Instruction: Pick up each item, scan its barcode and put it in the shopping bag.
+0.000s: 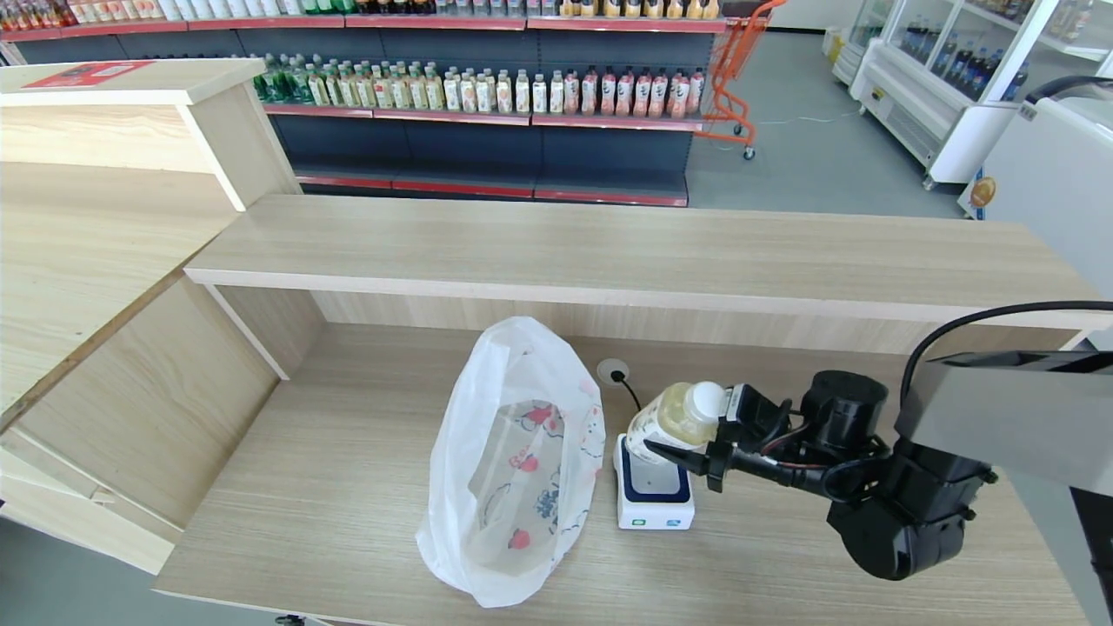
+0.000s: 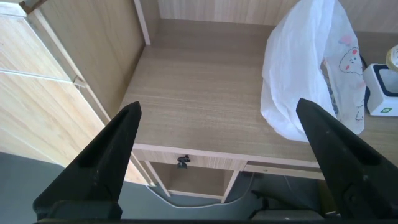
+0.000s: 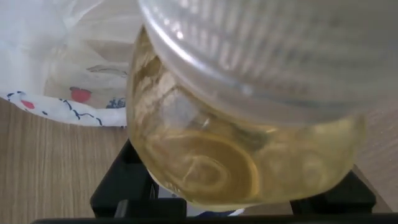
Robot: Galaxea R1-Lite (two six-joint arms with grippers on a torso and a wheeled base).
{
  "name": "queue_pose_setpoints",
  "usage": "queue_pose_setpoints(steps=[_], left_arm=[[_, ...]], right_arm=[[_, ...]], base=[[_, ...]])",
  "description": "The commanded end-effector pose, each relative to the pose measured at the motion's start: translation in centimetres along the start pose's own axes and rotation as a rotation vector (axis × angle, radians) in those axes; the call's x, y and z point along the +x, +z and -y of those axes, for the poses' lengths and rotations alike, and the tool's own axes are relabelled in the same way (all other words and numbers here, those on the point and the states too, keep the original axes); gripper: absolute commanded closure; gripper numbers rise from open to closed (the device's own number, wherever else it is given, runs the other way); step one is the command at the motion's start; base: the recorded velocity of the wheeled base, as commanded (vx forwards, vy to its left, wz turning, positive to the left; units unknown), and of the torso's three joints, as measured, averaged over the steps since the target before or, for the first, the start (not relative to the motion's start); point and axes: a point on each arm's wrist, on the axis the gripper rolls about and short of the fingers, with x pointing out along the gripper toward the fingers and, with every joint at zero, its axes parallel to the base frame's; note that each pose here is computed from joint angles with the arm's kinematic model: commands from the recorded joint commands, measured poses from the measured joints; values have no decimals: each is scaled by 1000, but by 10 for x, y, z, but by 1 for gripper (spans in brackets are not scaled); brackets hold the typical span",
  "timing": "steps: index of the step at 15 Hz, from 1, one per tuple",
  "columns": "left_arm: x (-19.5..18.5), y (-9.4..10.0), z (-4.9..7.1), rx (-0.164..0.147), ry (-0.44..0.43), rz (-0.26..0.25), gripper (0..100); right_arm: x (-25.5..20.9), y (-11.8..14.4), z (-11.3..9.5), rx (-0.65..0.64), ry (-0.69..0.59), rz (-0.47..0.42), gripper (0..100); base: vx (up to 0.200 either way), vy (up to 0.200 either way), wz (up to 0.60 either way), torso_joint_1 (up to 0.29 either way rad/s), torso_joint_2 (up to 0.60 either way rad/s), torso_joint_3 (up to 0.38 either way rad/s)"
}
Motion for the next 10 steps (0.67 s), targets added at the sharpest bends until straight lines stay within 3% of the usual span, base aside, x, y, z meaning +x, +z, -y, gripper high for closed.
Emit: queue_pose_setpoints(steps=[1, 10], left_arm=[[0, 0, 0, 1, 0, -1, 0], [0, 0, 0, 0, 0, 0, 0]], right_arm=[[11, -12, -6, 1, 25, 1, 100], [29, -8, 10, -136, -2, 65, 100]], base=[[0, 0, 0, 0, 0, 0], [0, 0, 0, 0, 0, 0]])
